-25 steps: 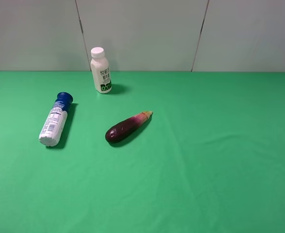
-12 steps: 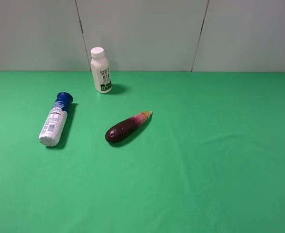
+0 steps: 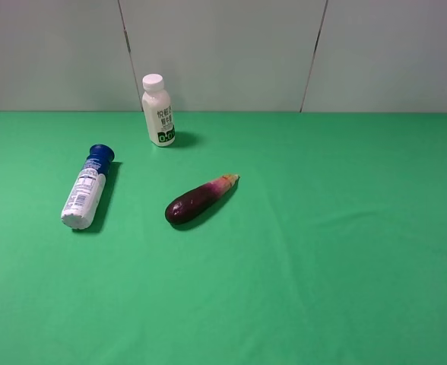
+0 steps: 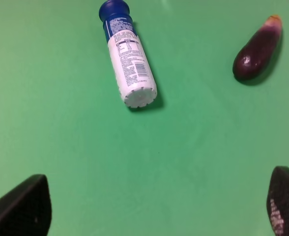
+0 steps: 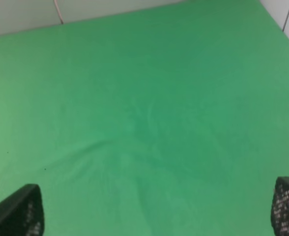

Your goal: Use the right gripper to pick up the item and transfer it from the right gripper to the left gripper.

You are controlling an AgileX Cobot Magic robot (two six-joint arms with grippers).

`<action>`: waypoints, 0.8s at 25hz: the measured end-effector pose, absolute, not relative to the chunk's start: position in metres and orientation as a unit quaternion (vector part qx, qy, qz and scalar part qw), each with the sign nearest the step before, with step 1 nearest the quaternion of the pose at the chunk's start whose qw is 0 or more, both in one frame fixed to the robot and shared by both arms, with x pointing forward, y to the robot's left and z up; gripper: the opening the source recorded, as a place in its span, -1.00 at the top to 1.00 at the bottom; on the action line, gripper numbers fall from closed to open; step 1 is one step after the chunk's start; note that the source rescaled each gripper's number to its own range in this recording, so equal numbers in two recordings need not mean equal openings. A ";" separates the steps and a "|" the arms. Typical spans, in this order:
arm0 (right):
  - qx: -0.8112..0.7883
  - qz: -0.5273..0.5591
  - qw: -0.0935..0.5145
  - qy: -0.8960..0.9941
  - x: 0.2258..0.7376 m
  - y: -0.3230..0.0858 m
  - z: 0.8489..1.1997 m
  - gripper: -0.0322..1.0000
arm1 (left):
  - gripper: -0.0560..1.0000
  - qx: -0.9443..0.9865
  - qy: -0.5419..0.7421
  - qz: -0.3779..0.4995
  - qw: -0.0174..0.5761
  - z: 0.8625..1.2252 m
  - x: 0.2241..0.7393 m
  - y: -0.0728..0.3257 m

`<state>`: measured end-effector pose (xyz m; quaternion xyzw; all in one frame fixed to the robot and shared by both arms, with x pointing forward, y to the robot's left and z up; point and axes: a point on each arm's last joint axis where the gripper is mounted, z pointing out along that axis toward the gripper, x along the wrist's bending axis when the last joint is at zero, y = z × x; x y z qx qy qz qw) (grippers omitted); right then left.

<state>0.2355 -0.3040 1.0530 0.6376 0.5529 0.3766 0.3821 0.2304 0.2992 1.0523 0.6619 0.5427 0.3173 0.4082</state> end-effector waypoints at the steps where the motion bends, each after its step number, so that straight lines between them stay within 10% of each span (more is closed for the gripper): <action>1: 0.638 0.377 0.382 0.553 0.236 -0.304 1.053 -1.00 | -0.82 0.662 0.542 0.318 0.408 1.052 0.230 0.299; 20: 0.638 0.377 0.382 0.553 0.236 -0.304 1.053 -1.00 | -0.81 0.663 0.538 0.323 0.409 1.053 0.231 0.299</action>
